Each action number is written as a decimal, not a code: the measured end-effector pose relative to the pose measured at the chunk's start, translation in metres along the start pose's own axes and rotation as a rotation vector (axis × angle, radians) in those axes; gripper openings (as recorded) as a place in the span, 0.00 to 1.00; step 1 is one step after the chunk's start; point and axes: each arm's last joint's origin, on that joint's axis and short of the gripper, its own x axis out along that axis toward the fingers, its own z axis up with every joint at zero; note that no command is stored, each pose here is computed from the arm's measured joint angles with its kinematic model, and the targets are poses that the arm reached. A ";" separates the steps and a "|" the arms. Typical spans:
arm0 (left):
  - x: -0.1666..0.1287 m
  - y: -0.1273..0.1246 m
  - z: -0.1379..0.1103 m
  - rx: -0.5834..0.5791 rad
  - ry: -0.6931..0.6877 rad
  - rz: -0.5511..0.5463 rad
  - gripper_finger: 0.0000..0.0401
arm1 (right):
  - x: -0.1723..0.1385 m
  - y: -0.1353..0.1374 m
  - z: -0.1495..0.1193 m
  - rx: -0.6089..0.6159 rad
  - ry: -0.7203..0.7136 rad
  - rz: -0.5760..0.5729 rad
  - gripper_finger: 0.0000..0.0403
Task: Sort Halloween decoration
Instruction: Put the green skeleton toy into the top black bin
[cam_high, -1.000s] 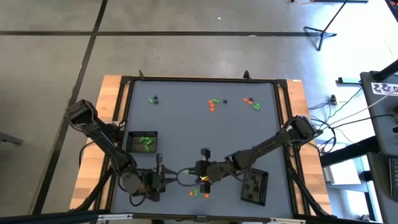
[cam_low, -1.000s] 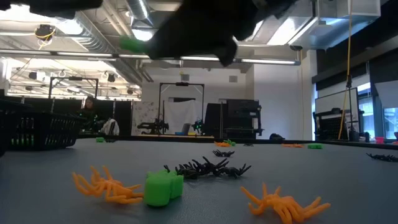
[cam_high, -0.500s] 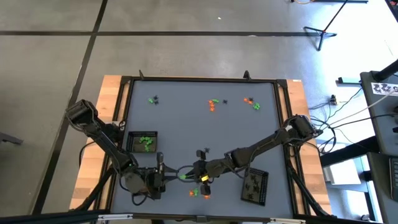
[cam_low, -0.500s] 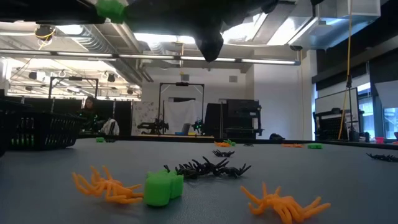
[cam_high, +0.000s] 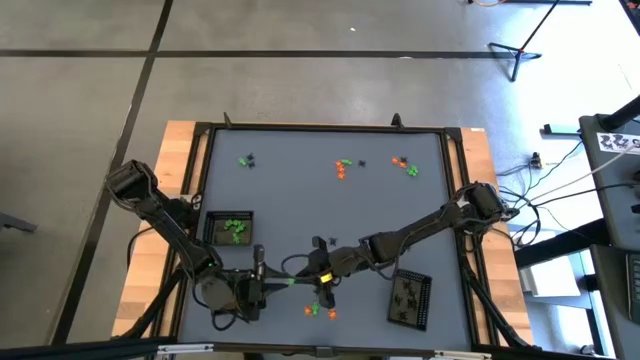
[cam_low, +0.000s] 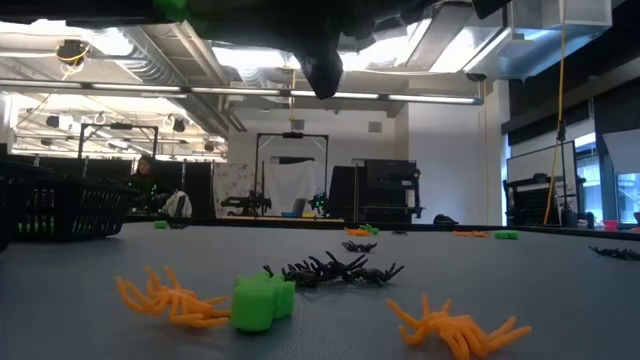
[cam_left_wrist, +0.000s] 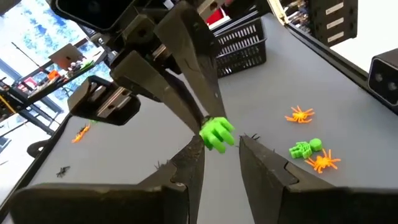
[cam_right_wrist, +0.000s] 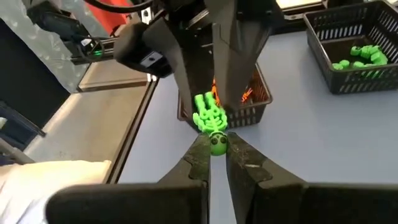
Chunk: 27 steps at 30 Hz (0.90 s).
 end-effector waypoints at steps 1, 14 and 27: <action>0.000 0.000 0.001 0.003 -0.002 -0.001 0.23 | 0.000 -0.001 0.000 0.002 -0.001 -0.002 0.06; 0.004 0.004 0.000 0.014 0.006 0.012 0.23 | 0.002 -0.004 0.000 0.026 0.004 0.014 0.06; 0.004 0.004 0.001 0.009 0.000 0.011 0.02 | 0.002 -0.004 -0.001 0.016 0.010 0.003 0.06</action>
